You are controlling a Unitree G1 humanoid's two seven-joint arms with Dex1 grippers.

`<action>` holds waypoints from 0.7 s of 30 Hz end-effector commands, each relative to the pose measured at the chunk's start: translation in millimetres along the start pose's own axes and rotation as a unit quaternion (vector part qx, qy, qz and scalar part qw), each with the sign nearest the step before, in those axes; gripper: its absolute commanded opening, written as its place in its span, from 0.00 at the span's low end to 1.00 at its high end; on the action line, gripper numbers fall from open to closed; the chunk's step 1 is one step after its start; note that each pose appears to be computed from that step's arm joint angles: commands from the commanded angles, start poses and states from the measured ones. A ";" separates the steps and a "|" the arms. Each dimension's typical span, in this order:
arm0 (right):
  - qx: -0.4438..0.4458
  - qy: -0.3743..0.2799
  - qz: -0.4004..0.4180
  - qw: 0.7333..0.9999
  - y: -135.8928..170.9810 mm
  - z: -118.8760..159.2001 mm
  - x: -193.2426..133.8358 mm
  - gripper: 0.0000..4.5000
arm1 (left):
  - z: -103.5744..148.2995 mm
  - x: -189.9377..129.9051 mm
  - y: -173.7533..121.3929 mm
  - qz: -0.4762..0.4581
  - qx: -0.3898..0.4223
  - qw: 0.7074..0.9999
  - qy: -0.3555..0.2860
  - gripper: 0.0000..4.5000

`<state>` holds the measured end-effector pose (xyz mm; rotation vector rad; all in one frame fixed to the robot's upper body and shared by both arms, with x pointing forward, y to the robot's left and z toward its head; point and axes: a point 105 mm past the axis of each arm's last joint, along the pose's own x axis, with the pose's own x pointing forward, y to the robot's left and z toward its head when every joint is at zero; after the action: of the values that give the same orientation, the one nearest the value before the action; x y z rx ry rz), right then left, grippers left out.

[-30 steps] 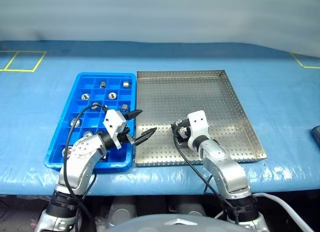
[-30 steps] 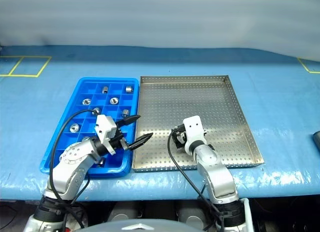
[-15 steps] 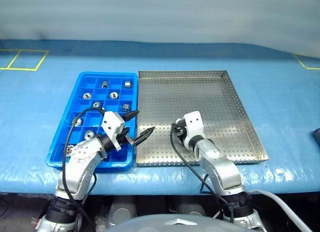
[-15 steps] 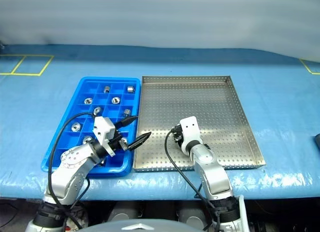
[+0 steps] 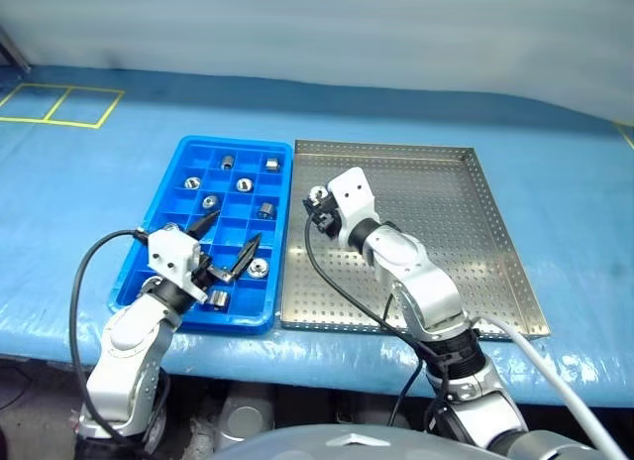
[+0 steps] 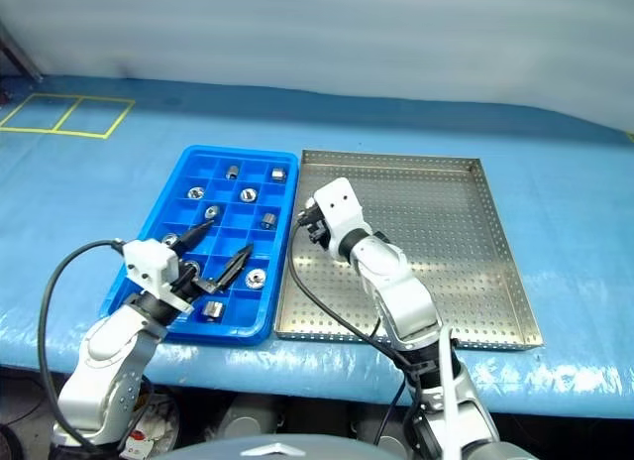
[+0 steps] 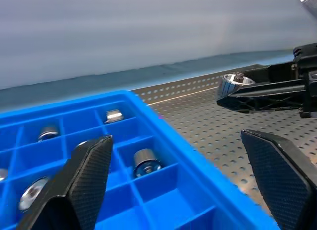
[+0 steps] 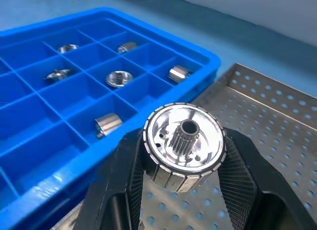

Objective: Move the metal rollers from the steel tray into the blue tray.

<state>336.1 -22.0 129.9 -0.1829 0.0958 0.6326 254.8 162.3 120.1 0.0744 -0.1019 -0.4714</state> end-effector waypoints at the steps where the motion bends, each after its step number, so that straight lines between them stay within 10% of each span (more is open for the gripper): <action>1: -0.008 -0.036 0.029 0.999 11.2 20.9 7.9 0.39 | 21.2 -9.2 2.1 0.026 0.029 0.999 -0.031 1.00; 21: 0.011 -0.018 0.069 0.997 24.5 4.0 30.8 0.39 | 22.0 -18.7 -7.9 0.050 0.016 0.998 -0.020 1.00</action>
<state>343.6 18.3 108.4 -0.1551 0.1520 0.7804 233.4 169.3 127.5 0.0915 -0.1040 -0.3480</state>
